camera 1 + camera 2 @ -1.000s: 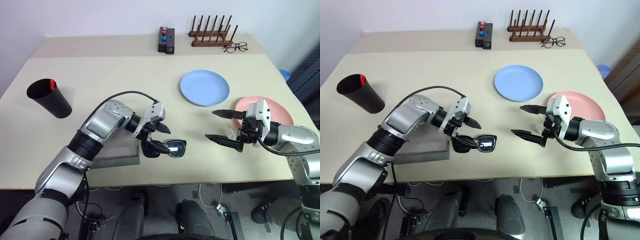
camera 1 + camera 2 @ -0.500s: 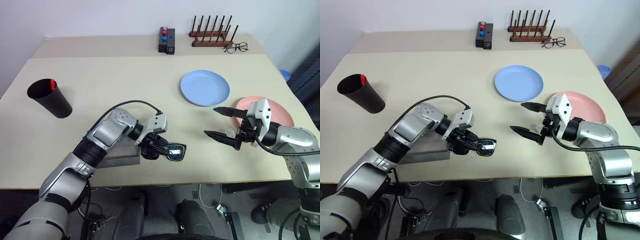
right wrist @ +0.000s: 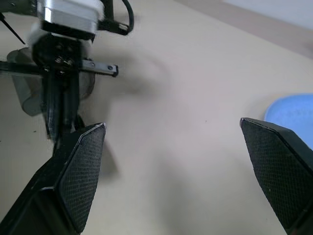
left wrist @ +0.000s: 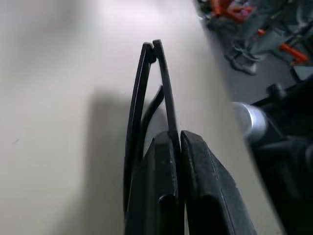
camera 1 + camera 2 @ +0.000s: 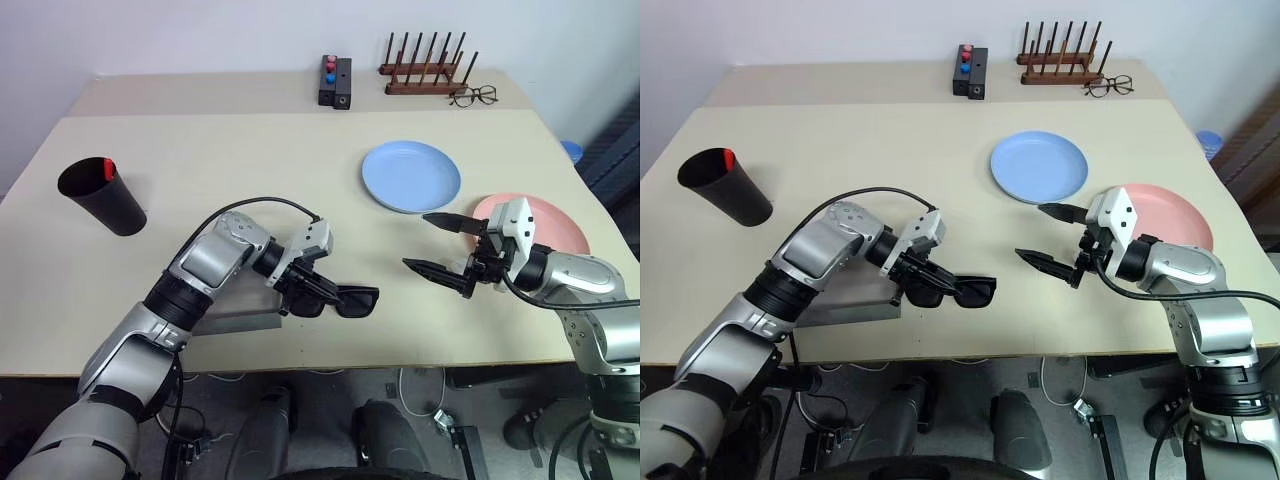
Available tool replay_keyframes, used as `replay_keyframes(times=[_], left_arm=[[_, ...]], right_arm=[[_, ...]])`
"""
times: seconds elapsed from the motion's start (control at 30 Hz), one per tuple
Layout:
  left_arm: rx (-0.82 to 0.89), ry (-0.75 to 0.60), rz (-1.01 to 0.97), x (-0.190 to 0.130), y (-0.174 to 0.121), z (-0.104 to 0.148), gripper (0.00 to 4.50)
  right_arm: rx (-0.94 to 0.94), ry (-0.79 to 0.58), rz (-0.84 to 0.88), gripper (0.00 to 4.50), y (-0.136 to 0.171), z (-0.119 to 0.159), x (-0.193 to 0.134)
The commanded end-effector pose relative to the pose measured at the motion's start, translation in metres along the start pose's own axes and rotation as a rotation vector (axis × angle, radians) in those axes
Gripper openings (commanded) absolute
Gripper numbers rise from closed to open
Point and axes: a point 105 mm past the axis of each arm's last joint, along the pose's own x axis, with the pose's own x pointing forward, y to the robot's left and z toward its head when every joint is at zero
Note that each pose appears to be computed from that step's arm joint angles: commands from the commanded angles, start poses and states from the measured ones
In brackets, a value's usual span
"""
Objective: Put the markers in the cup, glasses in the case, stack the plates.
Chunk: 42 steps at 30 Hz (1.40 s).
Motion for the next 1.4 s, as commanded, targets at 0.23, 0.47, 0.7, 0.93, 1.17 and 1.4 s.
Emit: replay_keyframes(times=[0.23, 0.47, 0.7, 0.93, 1.17, 1.4], left_arm=[[0.015, -0.084, 0.056, -0.015, 0.01, 0.031, 0.06], [0.003, -0.143, 0.025, -0.054, -0.001, 0.072, 0.06], [-0.064, -0.027, 0.014, -0.099, -0.028, 0.046, 0.06], [-0.121, 0.011, 0.098, -0.139, -0.045, 0.012, 0.06], [-0.045, 0.008, 0.194, -0.154, -0.038, -0.037, 0.06], [-0.044, -0.135, 0.178, -0.133, -0.029, -0.054, 0.06]], right_arm=[[-0.04, -0.023, -0.013, 4.5, -0.004, 0.007, 0.001], [-0.048, -0.024, -0.011, 4.5, -0.006, 0.007, 0.003], [-0.047, -0.029, -0.003, 4.5, -0.006, 0.007, 0.006], [-0.048, -0.031, 0.011, 4.5, -0.006, 0.007, 0.009], [-0.056, -0.037, 0.038, 4.5, -0.008, 0.01, 0.014], [-0.055, -0.032, 0.061, 4.5, -0.008, 0.01, 0.018]])
